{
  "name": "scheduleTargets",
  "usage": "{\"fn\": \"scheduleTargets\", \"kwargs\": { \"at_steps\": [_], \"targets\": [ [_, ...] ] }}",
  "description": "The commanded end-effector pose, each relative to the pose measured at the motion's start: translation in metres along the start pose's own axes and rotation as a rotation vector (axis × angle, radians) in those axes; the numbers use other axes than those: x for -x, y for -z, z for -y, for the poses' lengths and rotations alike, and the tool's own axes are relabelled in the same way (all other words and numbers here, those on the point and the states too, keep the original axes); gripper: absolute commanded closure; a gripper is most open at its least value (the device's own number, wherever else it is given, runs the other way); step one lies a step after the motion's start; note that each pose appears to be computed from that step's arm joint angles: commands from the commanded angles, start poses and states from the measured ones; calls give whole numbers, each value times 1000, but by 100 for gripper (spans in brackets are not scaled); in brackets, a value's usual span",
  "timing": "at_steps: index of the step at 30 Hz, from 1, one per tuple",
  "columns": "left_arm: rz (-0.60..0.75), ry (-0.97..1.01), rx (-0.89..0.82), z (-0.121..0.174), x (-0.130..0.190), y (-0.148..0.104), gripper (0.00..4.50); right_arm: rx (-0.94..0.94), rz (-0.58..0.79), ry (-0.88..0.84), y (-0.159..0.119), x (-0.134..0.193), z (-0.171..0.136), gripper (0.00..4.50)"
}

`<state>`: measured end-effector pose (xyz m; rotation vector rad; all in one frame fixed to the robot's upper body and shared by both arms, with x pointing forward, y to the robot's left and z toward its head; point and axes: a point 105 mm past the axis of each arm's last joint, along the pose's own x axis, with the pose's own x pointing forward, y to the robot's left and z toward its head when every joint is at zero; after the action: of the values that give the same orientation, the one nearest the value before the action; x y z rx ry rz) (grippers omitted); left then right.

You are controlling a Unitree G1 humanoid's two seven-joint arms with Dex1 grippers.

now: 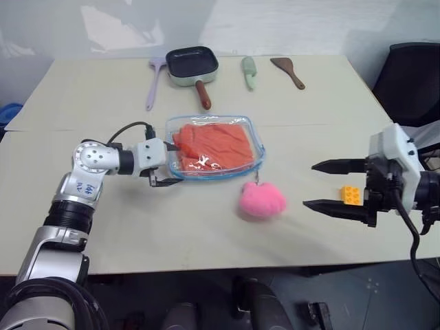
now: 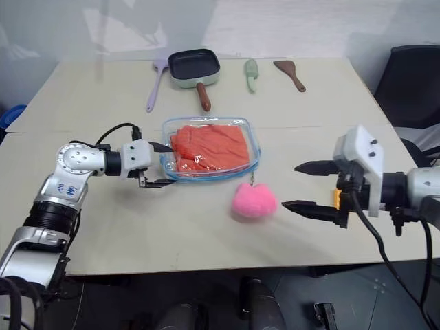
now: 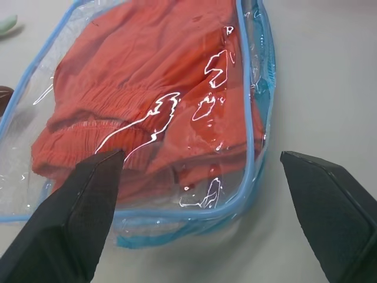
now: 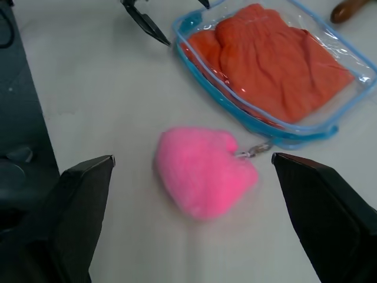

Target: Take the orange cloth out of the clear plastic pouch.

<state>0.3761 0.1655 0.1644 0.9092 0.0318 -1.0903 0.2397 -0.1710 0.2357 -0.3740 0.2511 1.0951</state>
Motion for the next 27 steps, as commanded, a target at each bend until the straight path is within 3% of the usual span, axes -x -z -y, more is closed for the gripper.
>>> {"fn": "scheduleTargets", "kwargs": {
  "at_steps": [1, 13, 17, 27],
  "targets": [
    [13, -26, -60, -9, 1, -7, 64, 51, 13, -15, -8, -1, -4, 0],
    [43, 113, -85, 13, 9, -4, 436, 44, 11, -54, -5, -4, -10, 0],
    [23, 232, -69, 32, 25, 0, 446, 38, 13, -71, -4, -5, -13, 0],
    [-9, 272, -159, 47, 70, 3, 446, 7, -4, -138, 6, -2, -23, 0]
  ]
}}
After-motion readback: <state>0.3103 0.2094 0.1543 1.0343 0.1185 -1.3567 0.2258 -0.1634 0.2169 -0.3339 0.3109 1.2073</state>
